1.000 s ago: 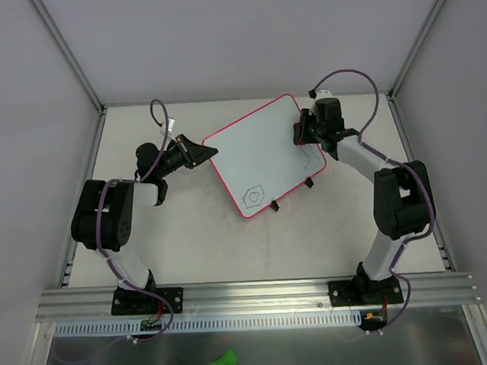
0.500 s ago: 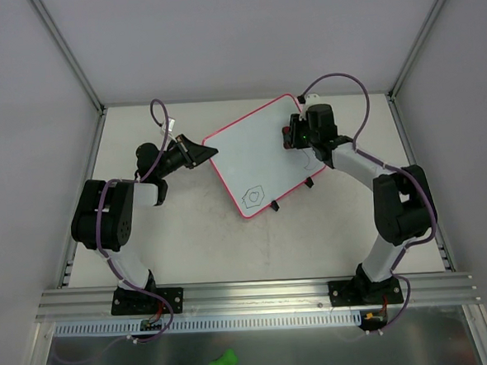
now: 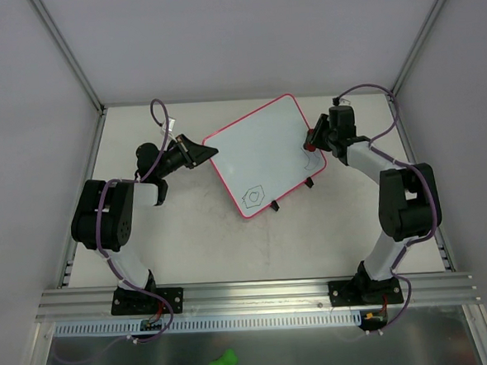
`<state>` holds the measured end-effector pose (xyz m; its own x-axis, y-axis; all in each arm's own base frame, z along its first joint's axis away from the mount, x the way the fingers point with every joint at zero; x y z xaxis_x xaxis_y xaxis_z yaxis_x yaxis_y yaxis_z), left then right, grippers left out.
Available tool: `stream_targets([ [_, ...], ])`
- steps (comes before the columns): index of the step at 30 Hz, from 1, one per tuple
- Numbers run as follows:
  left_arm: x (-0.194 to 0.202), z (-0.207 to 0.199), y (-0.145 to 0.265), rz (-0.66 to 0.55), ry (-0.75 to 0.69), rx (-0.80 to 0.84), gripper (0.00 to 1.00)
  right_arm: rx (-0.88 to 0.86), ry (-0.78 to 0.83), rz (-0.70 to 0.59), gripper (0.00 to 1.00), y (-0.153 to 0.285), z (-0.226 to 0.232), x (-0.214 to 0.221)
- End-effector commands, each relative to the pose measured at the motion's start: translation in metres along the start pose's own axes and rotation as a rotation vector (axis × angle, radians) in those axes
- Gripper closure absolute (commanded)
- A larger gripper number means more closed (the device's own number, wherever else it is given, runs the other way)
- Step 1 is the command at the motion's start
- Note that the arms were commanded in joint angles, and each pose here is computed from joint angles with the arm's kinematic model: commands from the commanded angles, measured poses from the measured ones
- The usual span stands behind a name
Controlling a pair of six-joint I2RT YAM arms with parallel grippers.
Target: Erase the whiteboard
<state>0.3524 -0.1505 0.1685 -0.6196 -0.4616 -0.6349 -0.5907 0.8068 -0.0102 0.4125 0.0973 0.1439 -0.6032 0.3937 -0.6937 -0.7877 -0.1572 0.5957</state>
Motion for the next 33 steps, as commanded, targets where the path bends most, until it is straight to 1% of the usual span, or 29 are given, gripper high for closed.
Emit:
stream_targets([
  [1,0.003,-0.004,-0.003,0.029,-0.162,0.054,1.0,0.223,-0.022,0.175,1.0,-0.007,-0.041,0.05],
  [3,0.003,-0.004,-0.003,0.029,-0.161,0.054,1.0,0.217,-0.018,0.181,1.0,-0.007,-0.04,0.051],
  [6,0.003,-0.004,-0.003,0.029,-0.159,0.054,1.0,0.148,0.01,0.201,1.0,-0.009,-0.032,0.05],
  [7,0.003,-0.005,-0.003,0.029,-0.16,0.055,1.0,0.09,0.013,0.215,1.0,-0.009,-0.023,0.049],
  [8,0.003,-0.005,-0.003,0.029,-0.16,0.055,1.0,0.051,0.022,0.199,1.0,-0.01,-0.018,0.045],
  [10,0.003,-0.004,-0.003,0.029,-0.158,0.054,1.0,0.011,0.03,0.195,1.0,-0.009,-0.008,0.041],
  [13,0.003,-0.004,-0.003,0.03,-0.159,0.055,1.0,-0.038,0.029,0.163,1.0,-0.01,0.008,0.021],
  [14,0.003,-0.004,-0.003,0.029,-0.159,0.054,1.0,-0.056,0.029,0.142,1.0,-0.009,0.017,0.006],
  [17,0.003,-0.004,-0.003,0.032,-0.159,0.056,1.0,-0.072,0.038,0.141,1.0,-0.011,0.029,-0.011],
  [18,0.003,-0.005,-0.003,0.032,-0.158,0.056,1.0,-0.093,0.045,0.118,1.0,-0.013,0.039,-0.025],
  [20,0.003,-0.005,-0.003,0.033,-0.159,0.059,1.0,-0.113,0.062,0.108,1.0,-0.015,0.048,-0.038],
  [21,0.003,-0.004,-0.003,0.033,-0.157,0.057,1.0,-0.135,0.072,0.085,1.0,-0.014,0.058,-0.053],
  [24,0.004,-0.004,-0.003,0.038,-0.157,0.059,1.0,-0.163,0.097,0.089,1.0,-0.023,0.066,-0.06],
  [28,0.004,-0.004,-0.003,0.045,-0.157,0.057,1.0,-0.221,0.14,0.041,1.0,-0.024,0.087,-0.082],
  [33,0.003,-0.004,-0.004,0.049,-0.159,0.062,1.0,-0.255,0.183,-0.004,1.0,-0.032,0.102,-0.096],
])
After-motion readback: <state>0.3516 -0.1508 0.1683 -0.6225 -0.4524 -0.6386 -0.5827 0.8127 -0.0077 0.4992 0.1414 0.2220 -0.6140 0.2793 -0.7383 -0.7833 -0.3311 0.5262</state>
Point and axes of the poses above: each gripper's point midway between its finger pads, its own y axis back along the fingers, its own z axis along the line the jaws close on, x = y × z, the point moved 7 cm from there along y, back along the fingers, and after that the axes turned 2 degrees about -y, right-handed, at the moved point
